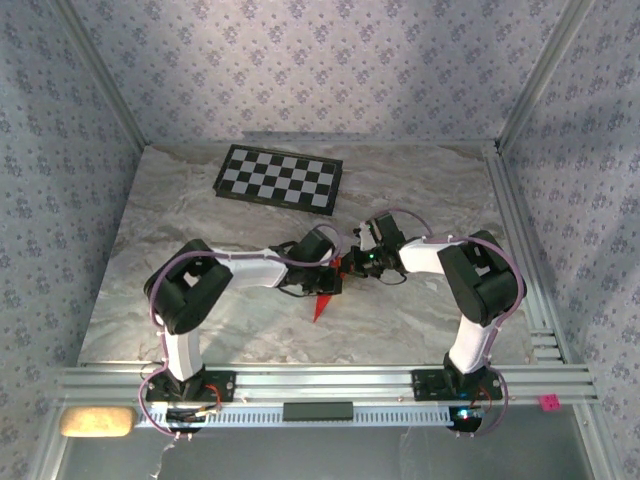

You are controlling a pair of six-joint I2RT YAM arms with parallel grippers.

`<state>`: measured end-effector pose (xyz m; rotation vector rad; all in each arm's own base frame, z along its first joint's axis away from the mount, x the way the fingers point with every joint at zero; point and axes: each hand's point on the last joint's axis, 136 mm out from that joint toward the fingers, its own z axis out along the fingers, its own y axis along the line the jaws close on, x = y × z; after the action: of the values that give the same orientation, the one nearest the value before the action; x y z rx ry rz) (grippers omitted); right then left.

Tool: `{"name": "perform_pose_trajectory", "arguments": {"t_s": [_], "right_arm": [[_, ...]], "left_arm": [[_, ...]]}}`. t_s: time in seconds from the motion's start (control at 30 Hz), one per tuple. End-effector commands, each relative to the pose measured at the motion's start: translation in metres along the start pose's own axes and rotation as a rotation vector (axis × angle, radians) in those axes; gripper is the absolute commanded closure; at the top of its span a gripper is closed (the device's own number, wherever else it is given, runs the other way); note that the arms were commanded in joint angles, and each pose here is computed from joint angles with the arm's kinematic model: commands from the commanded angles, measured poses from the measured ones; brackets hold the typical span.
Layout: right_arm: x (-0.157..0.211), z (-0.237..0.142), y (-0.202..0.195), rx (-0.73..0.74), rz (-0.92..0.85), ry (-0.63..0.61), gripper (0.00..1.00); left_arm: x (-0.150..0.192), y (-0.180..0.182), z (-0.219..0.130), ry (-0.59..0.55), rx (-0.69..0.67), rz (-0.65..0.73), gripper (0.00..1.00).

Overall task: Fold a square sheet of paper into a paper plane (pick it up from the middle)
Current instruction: Fold the wing for the fifth time at the center of the table.

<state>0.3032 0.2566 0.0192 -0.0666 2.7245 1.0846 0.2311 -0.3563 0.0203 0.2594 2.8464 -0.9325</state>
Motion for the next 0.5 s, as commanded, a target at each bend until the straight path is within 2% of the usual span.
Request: {"name": "perform_pose_trajectory", "arguments": {"t_s": [0.0, 0.47], "right_arm": [[0.027, 0.006, -0.051, 0.165, 0.09, 0.062, 0.99], [0.03, 0.008, -0.057, 0.181, 0.093, 0.073, 1.0]], "left_arm": [[0.024, 0.021, 0.004, 0.042, -0.047, -0.044, 0.94], [0.056, 0.029, -0.014, 0.049, -0.019, -0.059, 0.91]]}}
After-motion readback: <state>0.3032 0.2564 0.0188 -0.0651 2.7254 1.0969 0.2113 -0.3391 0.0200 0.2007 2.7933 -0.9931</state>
